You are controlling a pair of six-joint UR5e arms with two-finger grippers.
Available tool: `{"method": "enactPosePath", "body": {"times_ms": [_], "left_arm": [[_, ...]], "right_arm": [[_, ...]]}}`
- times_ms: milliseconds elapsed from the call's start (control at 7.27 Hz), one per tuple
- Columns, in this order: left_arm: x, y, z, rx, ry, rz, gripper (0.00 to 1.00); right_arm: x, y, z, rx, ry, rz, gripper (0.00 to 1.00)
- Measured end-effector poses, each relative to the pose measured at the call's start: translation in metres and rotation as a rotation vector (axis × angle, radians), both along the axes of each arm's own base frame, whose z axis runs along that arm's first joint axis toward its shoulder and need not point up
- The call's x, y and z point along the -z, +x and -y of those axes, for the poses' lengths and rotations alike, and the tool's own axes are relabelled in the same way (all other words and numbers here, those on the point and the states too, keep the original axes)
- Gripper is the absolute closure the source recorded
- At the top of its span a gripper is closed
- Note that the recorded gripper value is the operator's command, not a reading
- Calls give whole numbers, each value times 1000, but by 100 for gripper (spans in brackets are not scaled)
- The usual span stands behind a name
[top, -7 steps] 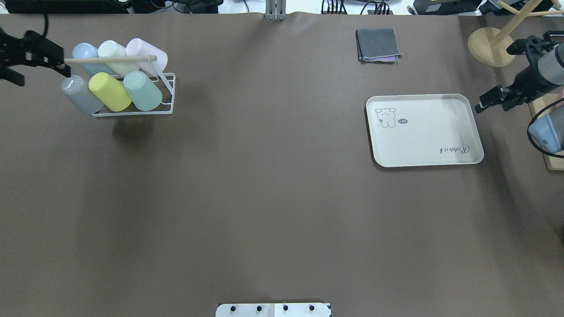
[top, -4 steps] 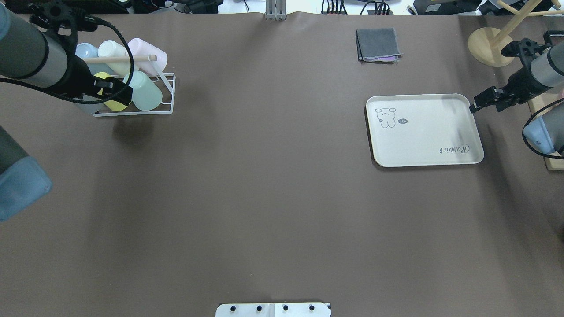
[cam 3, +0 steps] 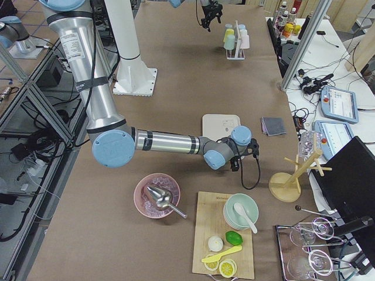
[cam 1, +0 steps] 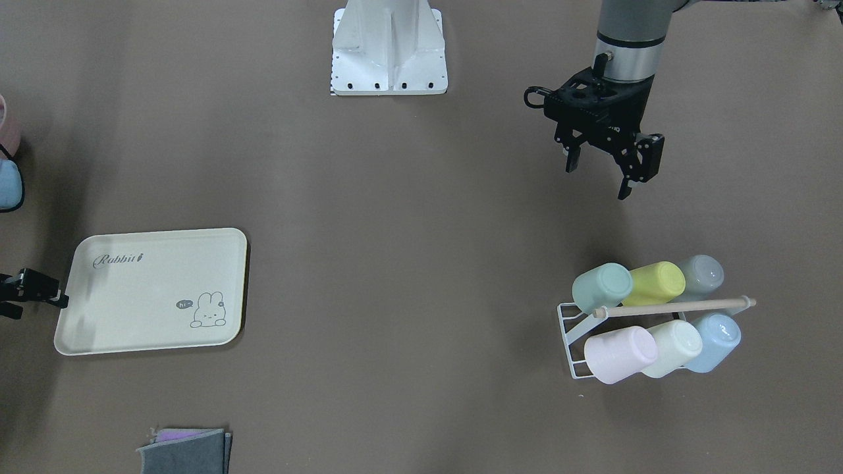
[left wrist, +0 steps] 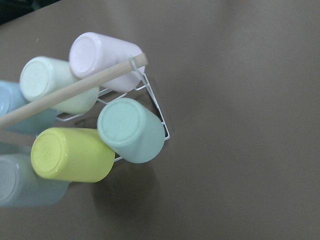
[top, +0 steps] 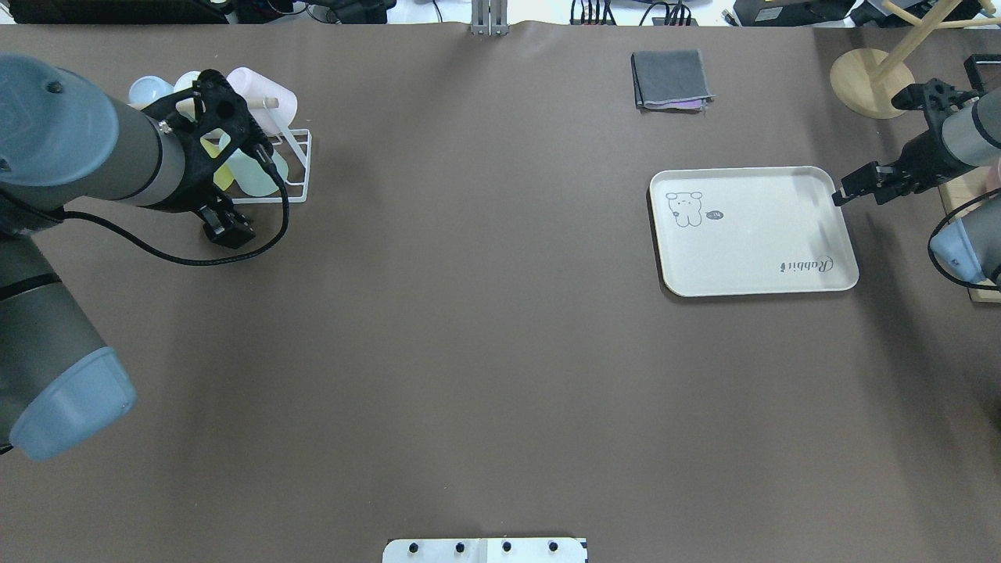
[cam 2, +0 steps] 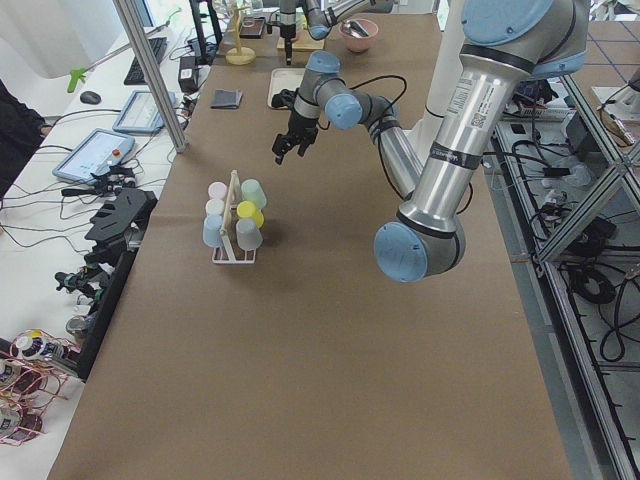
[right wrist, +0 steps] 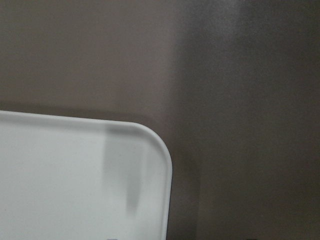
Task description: Pick up and place green cup on tray
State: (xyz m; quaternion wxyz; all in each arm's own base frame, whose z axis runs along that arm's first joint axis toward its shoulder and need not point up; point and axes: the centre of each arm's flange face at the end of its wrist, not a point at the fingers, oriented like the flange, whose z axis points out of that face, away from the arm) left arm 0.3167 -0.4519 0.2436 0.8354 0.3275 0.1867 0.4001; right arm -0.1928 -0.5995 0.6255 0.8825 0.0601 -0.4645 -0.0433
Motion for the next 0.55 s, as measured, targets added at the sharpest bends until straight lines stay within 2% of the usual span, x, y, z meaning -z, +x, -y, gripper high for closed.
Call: {"method": "enactPosePath", "body": {"times_ms": [138, 275, 550], "left_arm": [[-2, 15, -8, -79, 99, 84, 11], [-4, 35, -20, -143, 206, 184, 4], [-10, 71, -36, -276, 448, 450, 2]], "right_arm": [[0, -3, -1, 2, 0, 2, 21], [1, -6, -1, 7, 1, 3, 23], [4, -17, -1, 20, 6, 3, 28]]}}
